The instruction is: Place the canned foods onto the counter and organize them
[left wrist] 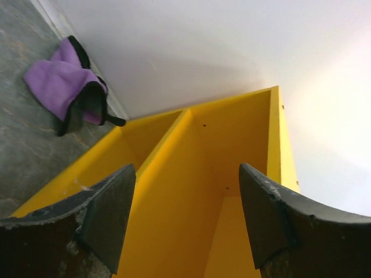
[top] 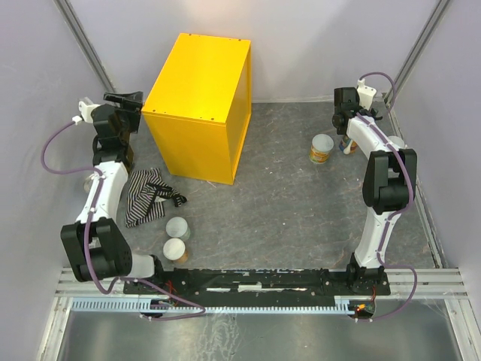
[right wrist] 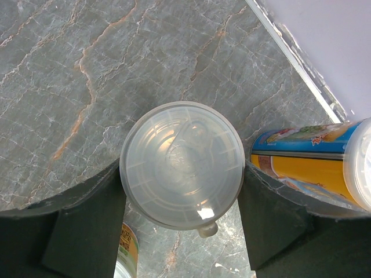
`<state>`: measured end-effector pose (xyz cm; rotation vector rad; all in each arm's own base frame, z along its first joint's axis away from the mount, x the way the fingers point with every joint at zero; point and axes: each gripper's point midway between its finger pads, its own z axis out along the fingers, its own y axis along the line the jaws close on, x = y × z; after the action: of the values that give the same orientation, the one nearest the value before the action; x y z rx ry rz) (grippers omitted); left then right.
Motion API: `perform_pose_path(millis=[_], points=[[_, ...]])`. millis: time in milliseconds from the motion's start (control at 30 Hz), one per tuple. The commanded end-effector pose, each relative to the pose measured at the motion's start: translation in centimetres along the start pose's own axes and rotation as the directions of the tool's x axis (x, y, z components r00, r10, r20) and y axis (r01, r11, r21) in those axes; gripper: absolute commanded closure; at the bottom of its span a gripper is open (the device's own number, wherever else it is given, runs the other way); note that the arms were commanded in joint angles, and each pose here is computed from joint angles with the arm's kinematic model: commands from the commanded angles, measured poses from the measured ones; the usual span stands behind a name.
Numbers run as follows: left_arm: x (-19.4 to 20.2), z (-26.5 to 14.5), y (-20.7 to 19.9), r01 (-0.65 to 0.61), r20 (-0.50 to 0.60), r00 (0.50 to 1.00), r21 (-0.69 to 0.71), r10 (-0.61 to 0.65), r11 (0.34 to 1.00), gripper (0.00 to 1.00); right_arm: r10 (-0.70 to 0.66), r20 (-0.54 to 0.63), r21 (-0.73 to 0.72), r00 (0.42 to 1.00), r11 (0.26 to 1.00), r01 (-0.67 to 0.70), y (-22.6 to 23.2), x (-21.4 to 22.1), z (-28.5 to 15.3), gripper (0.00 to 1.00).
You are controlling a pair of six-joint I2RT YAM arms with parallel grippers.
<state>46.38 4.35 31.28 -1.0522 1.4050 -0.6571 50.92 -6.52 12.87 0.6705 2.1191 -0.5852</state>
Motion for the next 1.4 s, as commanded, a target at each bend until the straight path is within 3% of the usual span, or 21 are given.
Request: perform_pose_path(millis=[0, 200, 333, 900, 1367], points=[[0.4, 0.2, -2.8, 0.118, -0.058, 0.992, 0.146, -0.110, 0.982, 0.24, 0.010, 0.039, -0.031, 0.999, 0.999, -0.009, 0.4, -2.3, -1.5, 0.99], [2.1, 0.1, -2.6, 0.298, -0.197, 0.948, 0.257, -0.252, 0.920, 0.40, 0.015, 0.048, -0.032, 0.999, 0.999, -0.013, 0.3, -2.9, -1.7, 0.99], [3.3, -0.4, -3.1, 0.370, -0.296, 0.913, 0.319, -0.279, 0.872, 0.49, 0.016, 0.053, -0.032, 0.998, 0.999, -0.014, 0.1, -3.2, -1.9, 0.99], [6.2, -5.5, -6.3, 0.310, -0.495, 0.868, 0.485, -0.035, 0.818, 0.52, 0.034, 0.062, -0.044, 0.997, 0.999, -0.031, -1.1, -3.5, -3.6, 0.98], [7.7, -10.9, -7.7, 0.346, -0.576, 0.816, 0.555, 0.050, 0.757, 0.54, 0.043, 0.077, -0.069, 0.996, 0.997, -0.038, -2.2, -3.9, -5.5, 0.99]])
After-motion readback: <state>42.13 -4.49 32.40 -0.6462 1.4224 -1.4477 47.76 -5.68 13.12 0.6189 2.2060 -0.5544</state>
